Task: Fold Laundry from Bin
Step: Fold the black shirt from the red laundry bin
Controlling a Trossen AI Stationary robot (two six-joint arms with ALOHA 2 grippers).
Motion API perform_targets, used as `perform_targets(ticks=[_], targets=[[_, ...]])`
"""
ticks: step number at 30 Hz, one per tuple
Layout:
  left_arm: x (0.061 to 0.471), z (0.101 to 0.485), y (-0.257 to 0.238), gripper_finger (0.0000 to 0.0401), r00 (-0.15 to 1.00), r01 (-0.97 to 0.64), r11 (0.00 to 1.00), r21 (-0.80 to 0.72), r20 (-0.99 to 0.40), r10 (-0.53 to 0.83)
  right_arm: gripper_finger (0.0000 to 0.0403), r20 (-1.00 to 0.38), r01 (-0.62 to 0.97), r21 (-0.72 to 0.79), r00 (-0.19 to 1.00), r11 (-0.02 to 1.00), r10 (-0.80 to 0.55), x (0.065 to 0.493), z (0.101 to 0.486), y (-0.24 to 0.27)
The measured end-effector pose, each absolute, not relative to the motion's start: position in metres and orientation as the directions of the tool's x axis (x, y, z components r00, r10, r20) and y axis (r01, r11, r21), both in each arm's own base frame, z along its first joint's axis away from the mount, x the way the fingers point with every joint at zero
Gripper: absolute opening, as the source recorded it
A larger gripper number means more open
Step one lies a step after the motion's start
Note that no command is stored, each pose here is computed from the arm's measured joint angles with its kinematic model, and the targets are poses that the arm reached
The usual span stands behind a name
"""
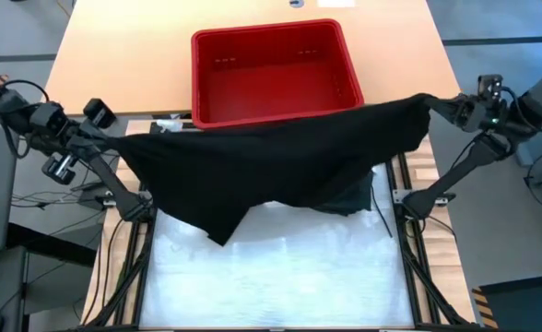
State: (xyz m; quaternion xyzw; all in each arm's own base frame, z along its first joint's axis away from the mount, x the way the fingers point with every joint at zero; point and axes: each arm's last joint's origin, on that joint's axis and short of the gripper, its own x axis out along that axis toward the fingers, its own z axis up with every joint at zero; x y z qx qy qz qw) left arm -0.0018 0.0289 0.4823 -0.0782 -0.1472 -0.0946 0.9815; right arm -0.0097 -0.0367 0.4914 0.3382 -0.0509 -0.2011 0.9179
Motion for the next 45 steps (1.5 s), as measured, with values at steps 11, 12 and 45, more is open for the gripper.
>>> perform_targets(ticks=[11,12,45], targets=[[-0.002,0.485,0.029,0.0,0.929,0.21,0.972,-0.101,0.329,-0.167,0.0019,-0.179,0.516,0.708,0.793,0.483,-0.583,-0.041,0.473,-0.045],[-0.002,0.485,0.029,0.0,0.93,0.21,0.973,-0.1,0.328,-0.167,0.0019,-0.183,0.527,0.712,0.778,0.464,-0.601,-0.044,0.473,-0.044],[0.116,0.488,-0.159,0.0,0.585,0.803,0.528,-0.277,0.195,-0.787,0.0019,-0.079,-0.355,0.519,0.886,0.777,0.457,0.1,0.486,0.131]])
